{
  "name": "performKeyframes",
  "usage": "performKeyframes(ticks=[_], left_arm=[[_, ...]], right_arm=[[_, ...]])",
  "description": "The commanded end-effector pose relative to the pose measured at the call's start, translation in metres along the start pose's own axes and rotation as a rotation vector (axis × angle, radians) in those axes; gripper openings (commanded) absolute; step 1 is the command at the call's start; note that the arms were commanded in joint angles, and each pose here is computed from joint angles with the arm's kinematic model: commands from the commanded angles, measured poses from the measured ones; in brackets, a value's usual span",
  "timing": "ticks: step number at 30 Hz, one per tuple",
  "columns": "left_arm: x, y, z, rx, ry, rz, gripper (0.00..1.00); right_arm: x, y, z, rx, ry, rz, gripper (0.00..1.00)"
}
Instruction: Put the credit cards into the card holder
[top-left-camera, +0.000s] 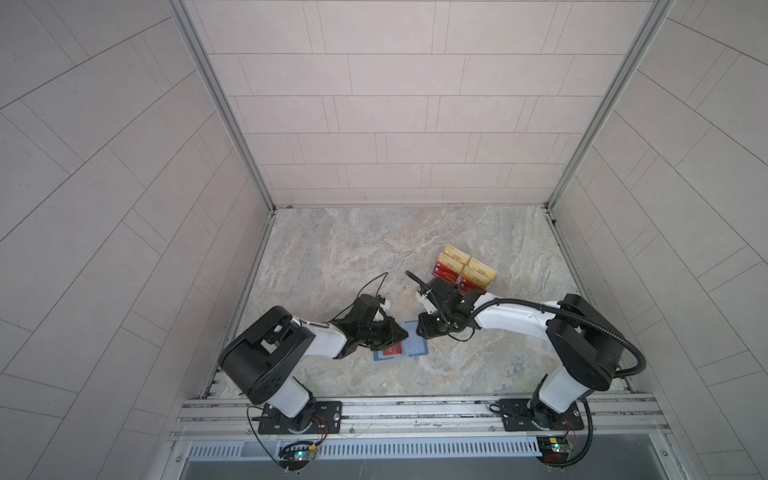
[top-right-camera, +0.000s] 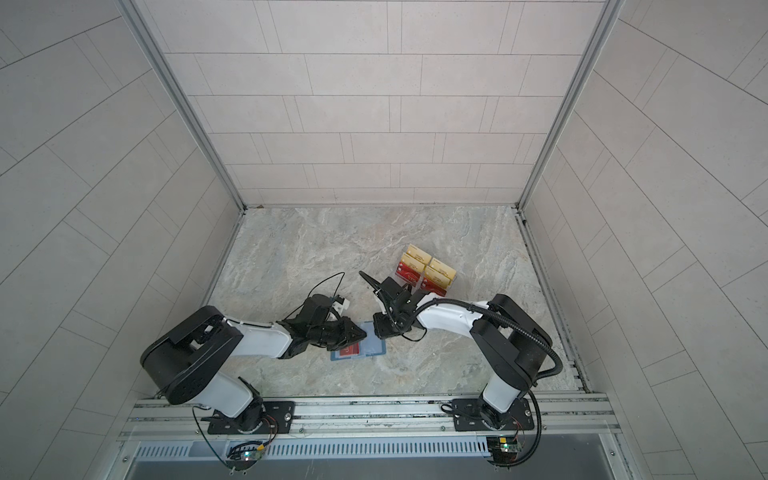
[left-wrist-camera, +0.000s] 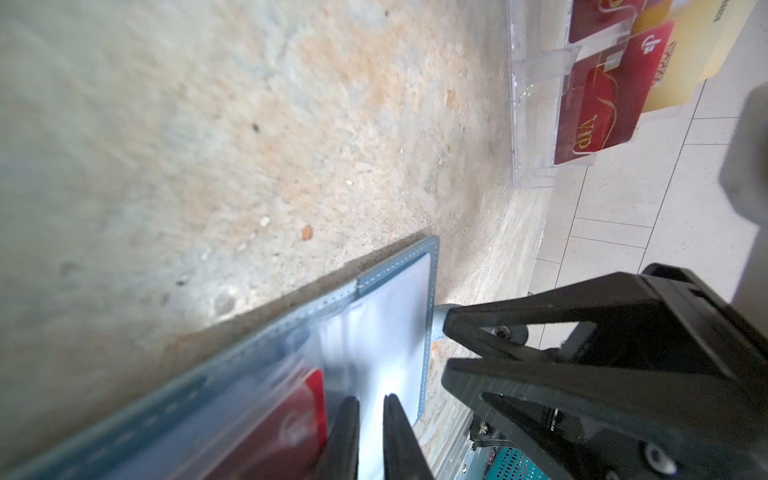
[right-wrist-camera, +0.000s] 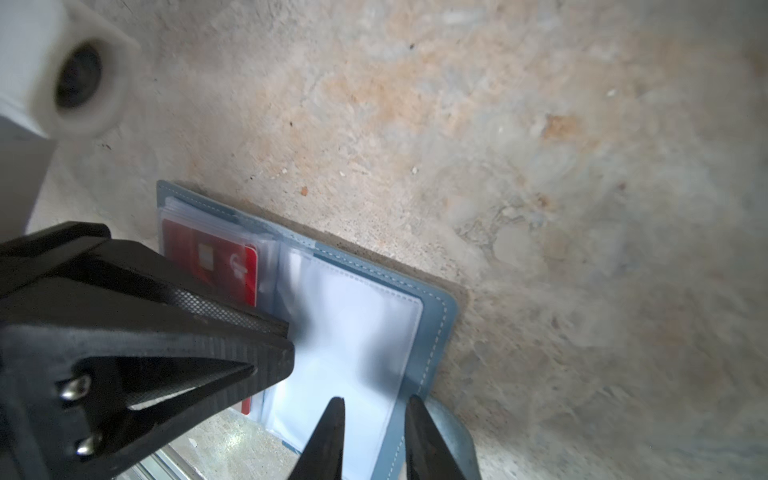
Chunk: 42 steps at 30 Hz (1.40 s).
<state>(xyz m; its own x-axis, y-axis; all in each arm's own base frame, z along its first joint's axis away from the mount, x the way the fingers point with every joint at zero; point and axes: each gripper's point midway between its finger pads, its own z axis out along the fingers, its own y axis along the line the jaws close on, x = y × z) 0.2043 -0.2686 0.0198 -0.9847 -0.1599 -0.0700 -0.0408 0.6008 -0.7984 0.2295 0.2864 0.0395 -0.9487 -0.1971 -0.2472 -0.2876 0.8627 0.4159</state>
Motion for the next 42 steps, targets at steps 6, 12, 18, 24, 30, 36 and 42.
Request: performKeyframes(ticks=[6, 12, 18, 24, 30, 36, 42], left_arm=[[-0.003, -0.011, 0.004, 0.05, 0.004, 0.034, 0.19], [-0.003, -0.013, 0.005, 0.064, 0.005, 0.035, 0.19], [-0.004, -0.012, 0.008, 0.066, 0.005, 0.024, 0.18], [-0.005, -0.013, 0.008, 0.072, 0.004, 0.025, 0.08], [-0.003, -0.016, 0.005, 0.08, 0.007, 0.031, 0.0], [-0.002, -0.025, -0.001, 0.103, 0.007, 0.07, 0.0], [0.0, -0.031, -0.004, 0.131, 0.01, 0.09, 0.0]], right_arm=[[0.004, -0.008, 0.005, 0.021, 0.003, 0.018, 0.29], [0.009, -0.011, 0.011, 0.019, 0.019, 0.027, 0.28], [0.011, -0.011, 0.012, 0.011, 0.021, 0.035, 0.28], [0.003, -0.007, 0.001, 0.008, -0.018, 0.03, 0.28], [-0.003, -0.009, -0.008, 0.015, -0.042, 0.036, 0.28], [-0.009, -0.018, -0.021, 0.017, -0.087, 0.058, 0.28], [-0.005, -0.023, -0.017, 0.021, -0.067, 0.064, 0.28]])
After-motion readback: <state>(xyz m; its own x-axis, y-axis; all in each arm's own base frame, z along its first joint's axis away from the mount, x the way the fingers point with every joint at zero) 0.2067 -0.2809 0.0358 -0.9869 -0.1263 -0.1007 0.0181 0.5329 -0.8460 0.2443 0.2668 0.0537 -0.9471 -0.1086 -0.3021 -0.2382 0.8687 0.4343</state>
